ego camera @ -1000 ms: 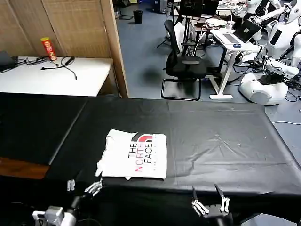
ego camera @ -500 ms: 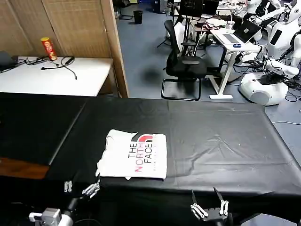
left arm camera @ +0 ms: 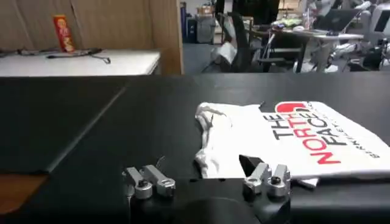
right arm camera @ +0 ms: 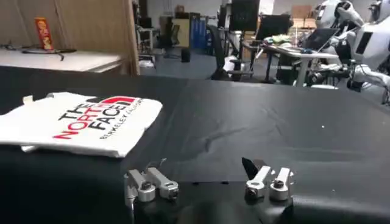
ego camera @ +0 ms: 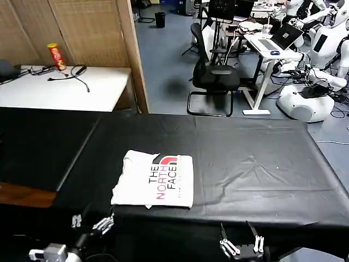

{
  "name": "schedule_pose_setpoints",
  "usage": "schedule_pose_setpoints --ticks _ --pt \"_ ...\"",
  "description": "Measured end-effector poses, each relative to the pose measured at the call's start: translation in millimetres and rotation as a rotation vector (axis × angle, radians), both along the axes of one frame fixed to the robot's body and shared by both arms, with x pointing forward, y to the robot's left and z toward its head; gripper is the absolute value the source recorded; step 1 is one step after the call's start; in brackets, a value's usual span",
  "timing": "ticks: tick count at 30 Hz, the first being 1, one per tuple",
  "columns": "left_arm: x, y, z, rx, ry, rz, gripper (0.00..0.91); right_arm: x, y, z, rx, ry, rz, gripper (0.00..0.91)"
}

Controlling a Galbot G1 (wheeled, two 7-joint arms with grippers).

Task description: Fold and organize the clothes.

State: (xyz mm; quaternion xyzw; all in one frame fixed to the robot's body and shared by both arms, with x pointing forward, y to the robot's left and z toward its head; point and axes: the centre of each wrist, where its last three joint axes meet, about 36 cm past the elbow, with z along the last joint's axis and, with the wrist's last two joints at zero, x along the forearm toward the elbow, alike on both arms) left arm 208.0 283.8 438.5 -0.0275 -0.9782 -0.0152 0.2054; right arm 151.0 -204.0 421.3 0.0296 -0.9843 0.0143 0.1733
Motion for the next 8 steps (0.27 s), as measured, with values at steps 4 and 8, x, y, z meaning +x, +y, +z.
schedule_pose_setpoints --ticks 4,8 --pt "-0.8 0.2 0.7 -0.001 0.005 0.0 0.878 -0.1 0.2 0.8 0.001 -0.001 0.0 0.878" --pt "-0.7 0.2 0.7 -0.001 0.004 0.0 0.878 -0.1 0.2 1.0 0.001 -0.002 0.0 0.878"
